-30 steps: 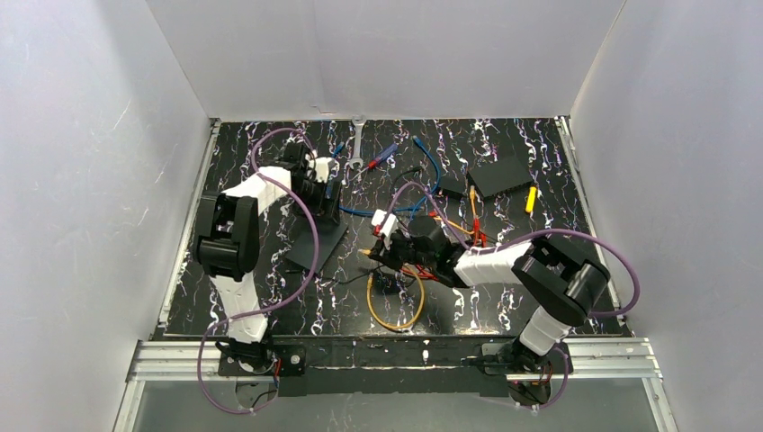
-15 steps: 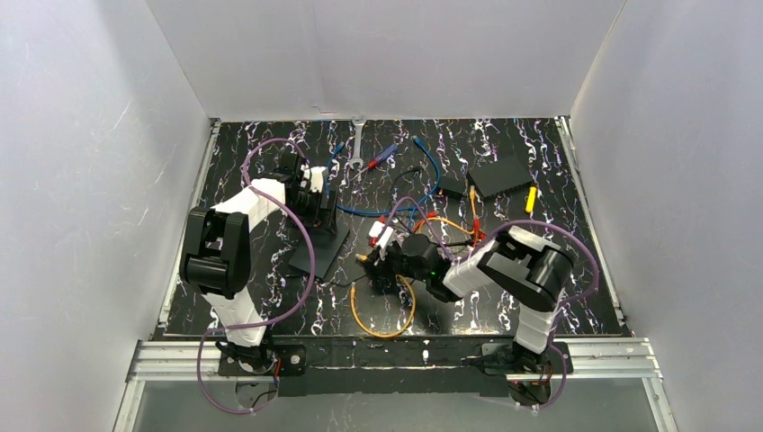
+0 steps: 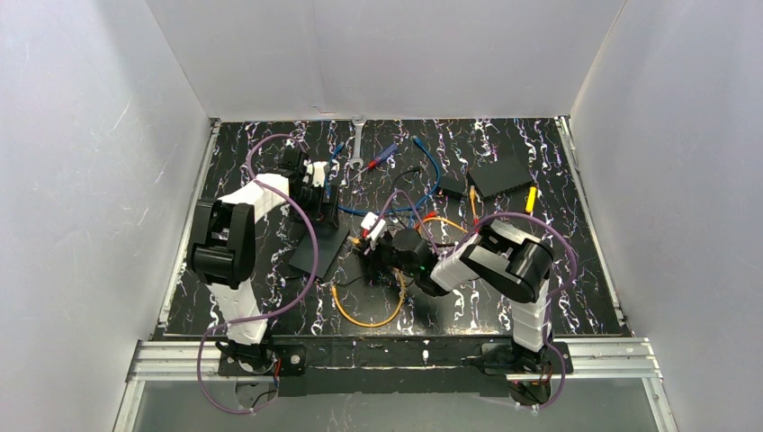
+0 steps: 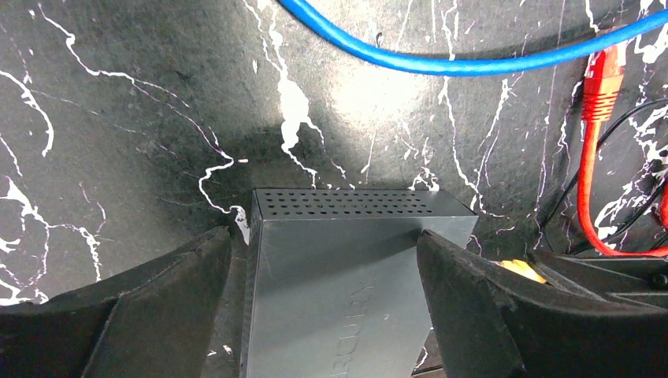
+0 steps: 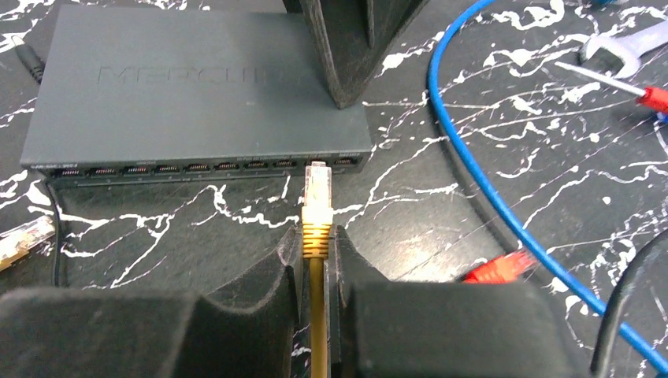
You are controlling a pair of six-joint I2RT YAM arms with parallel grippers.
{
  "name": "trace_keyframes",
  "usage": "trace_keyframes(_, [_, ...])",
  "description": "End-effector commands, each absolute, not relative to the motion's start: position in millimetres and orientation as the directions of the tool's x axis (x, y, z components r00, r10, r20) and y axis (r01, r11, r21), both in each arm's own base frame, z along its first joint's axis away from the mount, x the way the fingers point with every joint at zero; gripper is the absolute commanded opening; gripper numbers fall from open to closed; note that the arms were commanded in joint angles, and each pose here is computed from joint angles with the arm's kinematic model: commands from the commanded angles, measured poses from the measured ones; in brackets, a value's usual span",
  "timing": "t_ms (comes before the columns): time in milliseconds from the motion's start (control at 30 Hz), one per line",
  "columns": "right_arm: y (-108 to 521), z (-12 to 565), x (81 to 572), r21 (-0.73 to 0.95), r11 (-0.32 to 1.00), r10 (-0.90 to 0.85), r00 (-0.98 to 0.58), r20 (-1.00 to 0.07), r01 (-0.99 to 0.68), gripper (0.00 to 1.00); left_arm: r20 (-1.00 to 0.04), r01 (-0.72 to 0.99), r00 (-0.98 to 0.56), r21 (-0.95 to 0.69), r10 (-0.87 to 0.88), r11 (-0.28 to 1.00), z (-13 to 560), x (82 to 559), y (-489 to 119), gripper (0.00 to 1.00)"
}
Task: Insert the plug into the switch port
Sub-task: Insert the connector into the switch port.
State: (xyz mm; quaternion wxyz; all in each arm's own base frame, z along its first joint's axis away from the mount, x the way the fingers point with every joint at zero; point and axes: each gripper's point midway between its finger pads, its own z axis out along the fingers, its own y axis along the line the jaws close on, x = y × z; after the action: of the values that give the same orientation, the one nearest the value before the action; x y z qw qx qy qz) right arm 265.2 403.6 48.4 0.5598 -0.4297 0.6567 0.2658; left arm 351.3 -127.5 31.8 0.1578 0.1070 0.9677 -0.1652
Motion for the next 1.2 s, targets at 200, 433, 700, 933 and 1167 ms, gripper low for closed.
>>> trace_keyframes(200, [407, 55, 290, -0.187, 0.536, -0.238, 0.066, -0.969, -0.823, 0.01, -0.31, 0.247, -0.938, -0.288, 0.154, 0.925, 30, 353, -128, 0.85])
trace_keyframes(433, [409, 49, 294, -0.173, 0.532, -0.226, 0.058, -0.972, -0.829, 0.01, -0.291, 0.239, -0.944, -0.292, 0.152, 0.926, 27, 352, -129, 0.85])
trace_keyframes(700, [417, 51, 300, -0.165, 0.513, -0.206, 0.065, -0.976, -0.842, 0.01, -0.277, 0.235, -0.948, -0.291, 0.154, 0.927, 25, 351, -129, 0.84])
trace_keyframes(933, [422, 52, 303, -0.159, 0.516, -0.191, 0.067, -0.979, -0.842, 0.01, -0.274, 0.243, -0.948, -0.296, 0.161, 0.924, 26, 350, -132, 0.84])
trace_keyframes(1167, [428, 54, 297, -0.158, 0.47, -0.182, 0.08, -0.98, -0.868, 0.01, -0.267, 0.251, -0.948, -0.297, 0.172, 0.921, 25, 348, -135, 0.84])
